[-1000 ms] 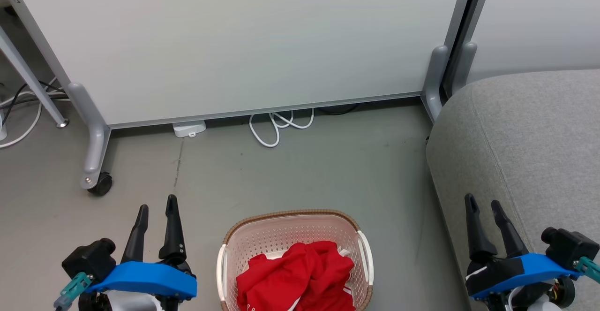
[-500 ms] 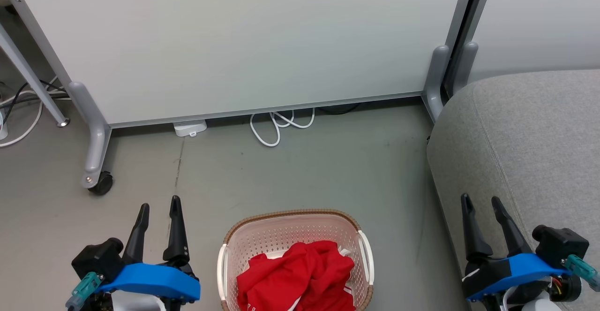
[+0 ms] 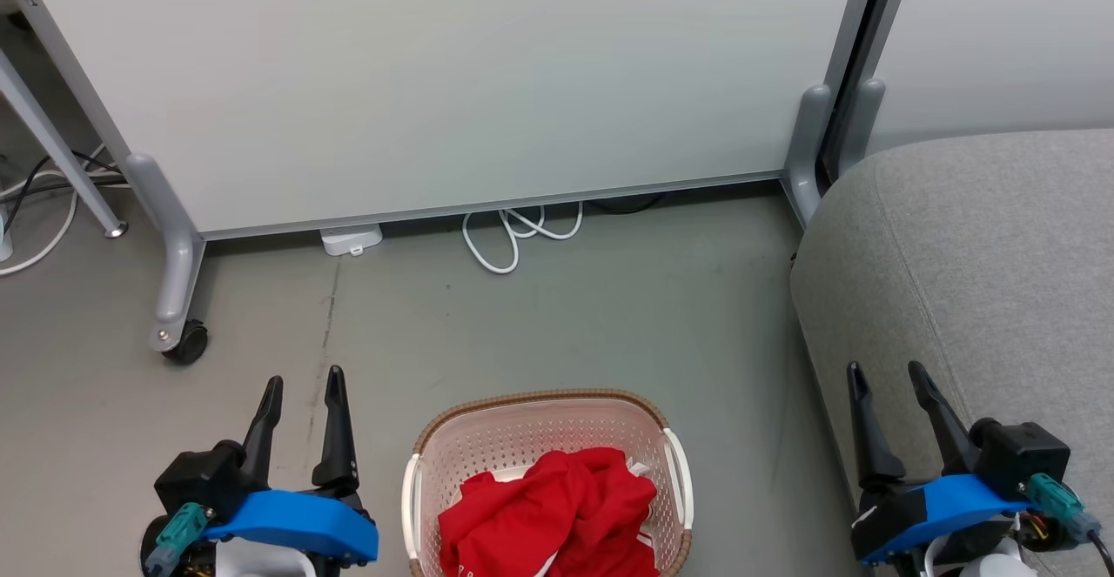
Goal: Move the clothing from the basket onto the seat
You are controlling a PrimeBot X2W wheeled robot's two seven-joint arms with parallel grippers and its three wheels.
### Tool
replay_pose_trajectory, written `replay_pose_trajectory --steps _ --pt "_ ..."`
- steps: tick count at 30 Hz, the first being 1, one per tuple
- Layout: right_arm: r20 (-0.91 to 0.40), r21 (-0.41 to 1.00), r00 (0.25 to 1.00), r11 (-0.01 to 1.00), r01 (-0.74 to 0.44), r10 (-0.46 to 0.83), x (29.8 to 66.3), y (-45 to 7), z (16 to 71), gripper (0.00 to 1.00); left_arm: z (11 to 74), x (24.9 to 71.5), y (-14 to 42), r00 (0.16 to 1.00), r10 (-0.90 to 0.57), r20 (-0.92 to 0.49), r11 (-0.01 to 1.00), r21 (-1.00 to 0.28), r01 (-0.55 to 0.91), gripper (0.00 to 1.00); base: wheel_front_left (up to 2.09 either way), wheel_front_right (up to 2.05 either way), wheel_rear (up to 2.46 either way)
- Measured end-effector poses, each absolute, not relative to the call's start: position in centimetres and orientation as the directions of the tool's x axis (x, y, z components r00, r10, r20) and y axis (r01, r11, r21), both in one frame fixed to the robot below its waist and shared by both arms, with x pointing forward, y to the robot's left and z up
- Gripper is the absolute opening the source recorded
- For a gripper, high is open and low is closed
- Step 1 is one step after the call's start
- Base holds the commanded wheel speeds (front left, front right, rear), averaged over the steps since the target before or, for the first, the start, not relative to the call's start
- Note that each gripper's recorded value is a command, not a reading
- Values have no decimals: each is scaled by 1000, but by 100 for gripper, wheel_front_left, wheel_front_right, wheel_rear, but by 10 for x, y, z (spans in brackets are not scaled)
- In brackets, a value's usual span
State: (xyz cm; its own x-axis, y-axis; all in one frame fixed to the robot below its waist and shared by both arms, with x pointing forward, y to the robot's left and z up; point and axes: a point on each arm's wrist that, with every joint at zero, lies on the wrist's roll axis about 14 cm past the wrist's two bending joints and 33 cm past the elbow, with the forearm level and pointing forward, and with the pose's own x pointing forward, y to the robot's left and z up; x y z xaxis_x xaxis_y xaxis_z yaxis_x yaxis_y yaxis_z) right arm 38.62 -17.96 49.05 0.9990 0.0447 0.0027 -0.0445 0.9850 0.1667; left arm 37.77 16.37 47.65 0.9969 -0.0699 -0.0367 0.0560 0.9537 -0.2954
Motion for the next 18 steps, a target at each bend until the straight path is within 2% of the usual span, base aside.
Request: replay_pose_trajectory --steps 18 --pt "21 31 997 997 -74 74 388 -176 493 100 476 380 159 996 -90 -23 974 -209 84 100 0 0 0"
